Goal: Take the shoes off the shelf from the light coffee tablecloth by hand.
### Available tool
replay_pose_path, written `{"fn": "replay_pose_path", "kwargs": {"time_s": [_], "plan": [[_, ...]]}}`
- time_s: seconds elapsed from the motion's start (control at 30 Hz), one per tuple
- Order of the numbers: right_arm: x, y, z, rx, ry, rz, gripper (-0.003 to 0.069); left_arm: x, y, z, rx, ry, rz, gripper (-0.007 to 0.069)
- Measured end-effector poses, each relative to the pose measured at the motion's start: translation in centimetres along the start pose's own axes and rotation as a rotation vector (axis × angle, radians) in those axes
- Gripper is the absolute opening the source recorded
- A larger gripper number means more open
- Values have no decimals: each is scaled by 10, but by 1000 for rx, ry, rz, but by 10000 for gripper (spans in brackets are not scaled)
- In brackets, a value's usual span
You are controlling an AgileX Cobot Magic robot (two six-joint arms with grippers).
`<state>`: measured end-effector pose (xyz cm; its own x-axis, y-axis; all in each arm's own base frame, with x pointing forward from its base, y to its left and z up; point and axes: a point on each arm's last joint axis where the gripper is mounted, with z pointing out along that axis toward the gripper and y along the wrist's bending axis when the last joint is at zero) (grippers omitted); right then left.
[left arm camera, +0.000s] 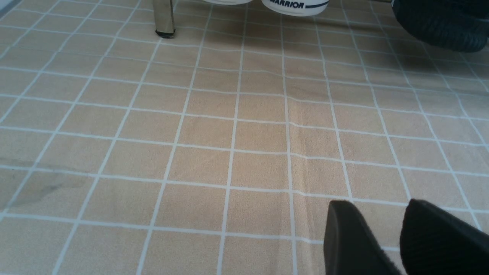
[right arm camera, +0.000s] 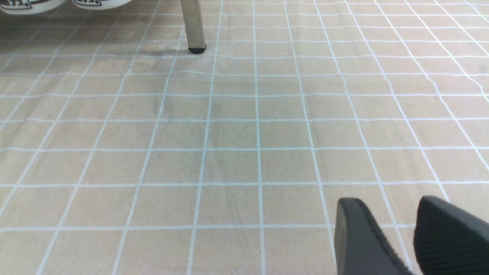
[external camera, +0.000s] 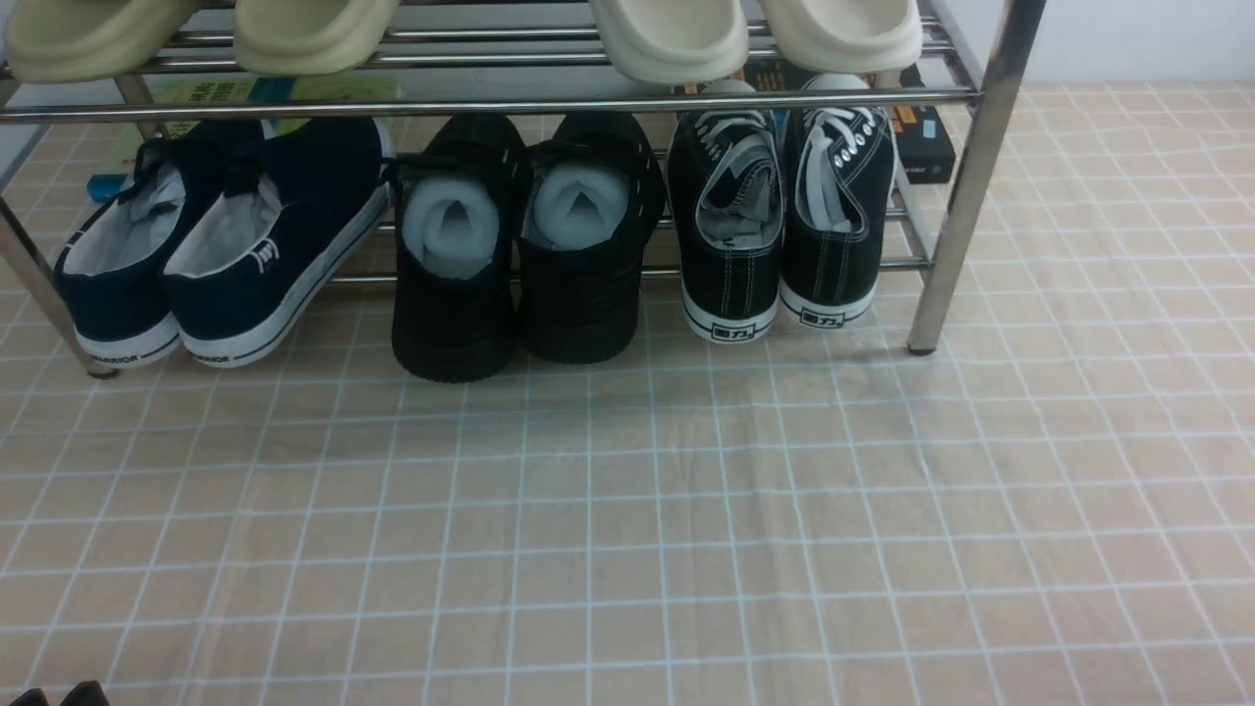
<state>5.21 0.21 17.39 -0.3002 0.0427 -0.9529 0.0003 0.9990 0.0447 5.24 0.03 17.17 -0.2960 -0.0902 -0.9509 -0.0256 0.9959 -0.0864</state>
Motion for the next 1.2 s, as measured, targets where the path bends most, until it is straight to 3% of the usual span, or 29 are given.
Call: {"fn": "replay_pose_path", "kwargs": {"time_s": [0.7,0.83,0.87,0.9,1.03,1.2], "plan": [[0,0,0,-4,-3,10,240,0,0,0,0,0,0,240],[-1,5,0,-54,-4,189,240,0,0,0,0,0,0,240],[-1,9,0,-105,3,373,240,0,0,0,0,0,0,240],[-1,10,0,-111,4,401,240,0,0,0,0,0,0,240],[-3,20,-1,-227,36,783,240,0,0,0,0,0,0,240],[-7,24,-3,-295,41,966,240,0,0,0,0,0,0,240]]}}
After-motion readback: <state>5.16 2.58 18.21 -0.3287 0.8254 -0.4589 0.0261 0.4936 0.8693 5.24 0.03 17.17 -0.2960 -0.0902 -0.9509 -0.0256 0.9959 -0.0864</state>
